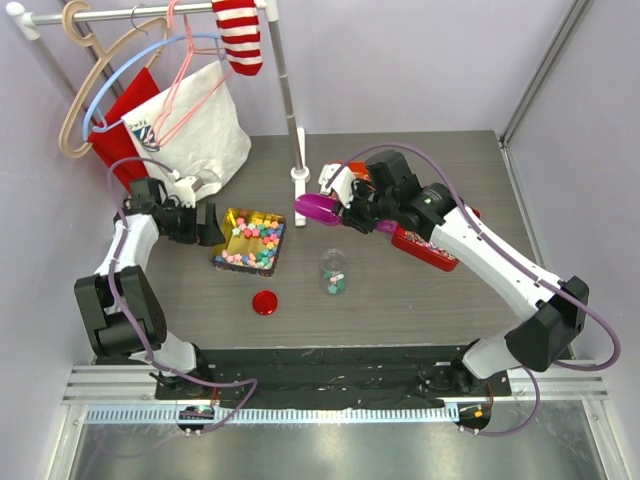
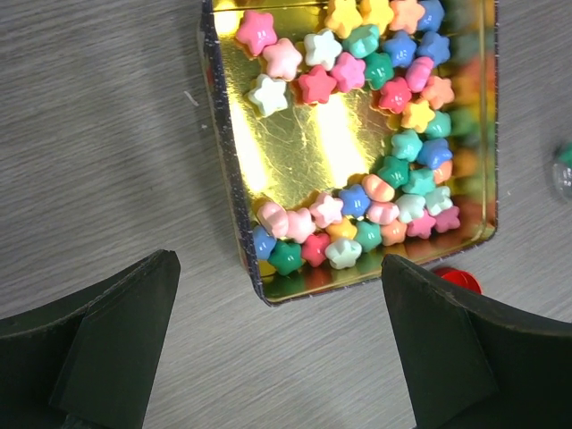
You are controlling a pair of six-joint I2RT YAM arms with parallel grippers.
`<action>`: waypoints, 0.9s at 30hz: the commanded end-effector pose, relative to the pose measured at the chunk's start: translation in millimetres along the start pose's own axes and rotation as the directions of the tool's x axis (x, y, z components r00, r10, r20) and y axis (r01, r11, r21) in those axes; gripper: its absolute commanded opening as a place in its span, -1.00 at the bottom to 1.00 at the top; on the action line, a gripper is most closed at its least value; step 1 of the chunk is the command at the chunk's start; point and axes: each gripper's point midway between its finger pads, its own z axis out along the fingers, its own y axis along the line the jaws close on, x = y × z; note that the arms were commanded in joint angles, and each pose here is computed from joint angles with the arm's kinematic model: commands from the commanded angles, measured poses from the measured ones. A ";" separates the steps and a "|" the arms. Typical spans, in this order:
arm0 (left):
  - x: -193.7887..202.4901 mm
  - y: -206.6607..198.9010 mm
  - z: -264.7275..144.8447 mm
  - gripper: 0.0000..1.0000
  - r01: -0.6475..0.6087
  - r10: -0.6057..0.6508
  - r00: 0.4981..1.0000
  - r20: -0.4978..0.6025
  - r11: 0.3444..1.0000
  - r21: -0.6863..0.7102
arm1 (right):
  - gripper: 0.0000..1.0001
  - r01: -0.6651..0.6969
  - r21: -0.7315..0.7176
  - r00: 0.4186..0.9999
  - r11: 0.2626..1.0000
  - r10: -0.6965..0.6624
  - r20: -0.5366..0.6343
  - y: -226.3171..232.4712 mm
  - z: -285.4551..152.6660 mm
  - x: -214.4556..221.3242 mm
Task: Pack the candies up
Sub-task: Adjust the storage box at the center of the board.
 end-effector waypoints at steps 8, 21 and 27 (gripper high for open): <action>-3.8 33.5 19.1 0.89 -0.015 0.020 0.999 0.028 0.984 -0.176 | -0.99 0.012 0.037 0.999 0.999 -0.014 0.045 -4.7 0.5 -23.7; 0.0 36.8 44.3 0.38 -0.029 0.029 1.000 -0.003 0.969 -0.245 | -0.98 0.032 0.027 0.999 0.999 -0.033 0.026 4.8 10.4 -22.4; 0.2 42.9 49.1 0.01 -0.030 0.027 1.000 -0.013 0.958 -0.285 | -0.98 0.045 0.026 0.999 0.999 -0.045 0.021 8.5 12.1 -21.4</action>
